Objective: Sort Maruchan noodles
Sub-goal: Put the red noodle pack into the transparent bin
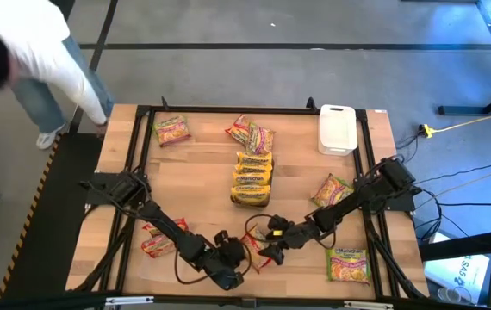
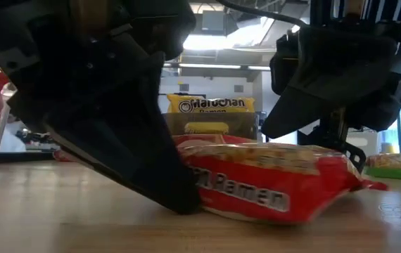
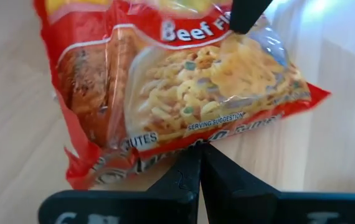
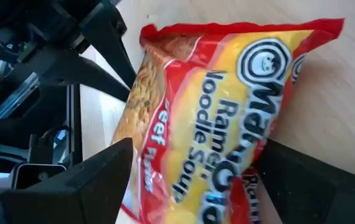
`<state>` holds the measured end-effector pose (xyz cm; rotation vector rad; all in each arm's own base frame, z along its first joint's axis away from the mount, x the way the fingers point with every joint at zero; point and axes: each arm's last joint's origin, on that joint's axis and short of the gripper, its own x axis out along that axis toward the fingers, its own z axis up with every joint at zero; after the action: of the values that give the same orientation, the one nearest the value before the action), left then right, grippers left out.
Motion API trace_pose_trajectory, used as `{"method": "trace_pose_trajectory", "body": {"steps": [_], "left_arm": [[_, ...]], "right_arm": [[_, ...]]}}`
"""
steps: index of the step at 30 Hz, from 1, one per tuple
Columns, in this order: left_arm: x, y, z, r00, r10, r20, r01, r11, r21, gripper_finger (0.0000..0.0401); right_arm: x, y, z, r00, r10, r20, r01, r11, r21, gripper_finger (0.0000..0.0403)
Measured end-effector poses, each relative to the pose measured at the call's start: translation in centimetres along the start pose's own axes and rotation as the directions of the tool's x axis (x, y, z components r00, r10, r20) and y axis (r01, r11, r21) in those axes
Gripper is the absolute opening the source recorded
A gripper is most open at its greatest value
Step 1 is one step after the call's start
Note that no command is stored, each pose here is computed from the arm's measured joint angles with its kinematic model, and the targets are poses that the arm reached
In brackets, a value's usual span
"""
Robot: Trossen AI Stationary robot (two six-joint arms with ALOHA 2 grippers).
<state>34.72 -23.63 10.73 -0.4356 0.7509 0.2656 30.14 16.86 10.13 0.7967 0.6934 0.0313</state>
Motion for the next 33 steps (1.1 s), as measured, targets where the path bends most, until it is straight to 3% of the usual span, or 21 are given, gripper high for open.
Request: {"method": "trace_pose_trajectory", "body": {"steps": [17, 23, 29, 33], "left_arm": [[0.3, -0.7, 0.2, 0.996, -0.054, 0.070, 0.052, 0.998, 0.030, 0.0002], [0.0, -1.3, 0.5, 0.978, -0.053, 0.202, 0.034, 0.995, 0.097, 0.0002], [0.3, -1.0, 0.9, 0.979, -0.039, 0.202, 0.021, 0.996, 0.089, 0.0002], [0.2, -1.0, 1.0, 0.979, -0.042, 0.202, 0.025, 0.996, 0.086, 0.0002]], "right_arm": [[0.3, 1.8, 1.0, 0.995, 0.085, 0.042, -0.080, 0.990, -0.118, 0.0320], [0.2, 2.4, 1.2, 0.989, 0.142, 0.044, -0.135, 0.981, -0.139, 0.0292], [0.2, 2.2, 1.1, 0.992, 0.119, 0.036, -0.113, 0.983, -0.147, 0.0251], [0.2, 2.2, 1.0, 0.993, 0.116, 0.036, -0.109, 0.980, -0.168, 0.0202]]}}
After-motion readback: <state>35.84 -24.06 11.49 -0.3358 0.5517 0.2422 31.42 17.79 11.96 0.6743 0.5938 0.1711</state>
